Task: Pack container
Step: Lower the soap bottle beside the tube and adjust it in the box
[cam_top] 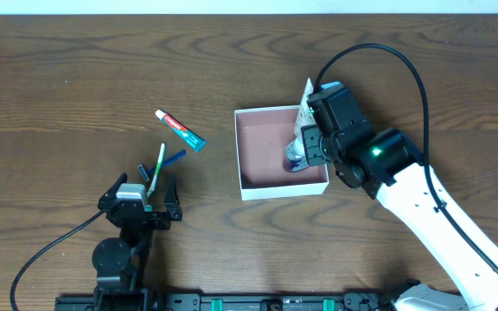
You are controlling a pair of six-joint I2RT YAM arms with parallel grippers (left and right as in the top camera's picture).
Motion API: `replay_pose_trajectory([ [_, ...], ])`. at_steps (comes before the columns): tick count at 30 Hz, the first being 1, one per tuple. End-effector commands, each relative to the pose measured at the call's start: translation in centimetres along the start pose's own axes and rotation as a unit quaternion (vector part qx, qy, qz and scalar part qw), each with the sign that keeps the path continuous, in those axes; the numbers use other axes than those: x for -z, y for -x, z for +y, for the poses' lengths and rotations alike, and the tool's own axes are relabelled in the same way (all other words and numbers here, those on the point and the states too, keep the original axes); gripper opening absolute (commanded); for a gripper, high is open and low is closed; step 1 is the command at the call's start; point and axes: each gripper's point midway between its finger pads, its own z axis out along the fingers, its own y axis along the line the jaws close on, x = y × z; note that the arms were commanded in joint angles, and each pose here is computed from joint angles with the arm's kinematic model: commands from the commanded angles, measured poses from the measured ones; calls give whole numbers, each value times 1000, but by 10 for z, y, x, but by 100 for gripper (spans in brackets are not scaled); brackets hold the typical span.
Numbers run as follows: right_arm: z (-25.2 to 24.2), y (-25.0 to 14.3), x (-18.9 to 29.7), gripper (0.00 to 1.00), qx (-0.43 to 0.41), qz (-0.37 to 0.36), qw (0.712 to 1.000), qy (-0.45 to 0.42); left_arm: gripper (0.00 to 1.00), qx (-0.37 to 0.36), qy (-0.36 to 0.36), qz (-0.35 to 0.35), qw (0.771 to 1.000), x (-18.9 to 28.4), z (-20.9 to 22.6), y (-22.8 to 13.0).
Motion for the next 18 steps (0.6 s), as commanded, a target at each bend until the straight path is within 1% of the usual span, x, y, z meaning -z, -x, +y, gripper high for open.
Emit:
replay_pose_trajectory([
  [1,7,0,0,54,31,3,999,10,98,2,-3,25,1000,-1,0,-16],
  [11,14,-11,-20,51,67,38,997,19,98,2,-3,25,1000,-1,0,-16],
  [14,14,-12,-23,44,70,41,997,18,98,2,-3,25,1000,-1,0,-16],
  [18,14,-13,-25,41,75,44,996,17,98,2,-3,25,1000,-1,0,-16],
])
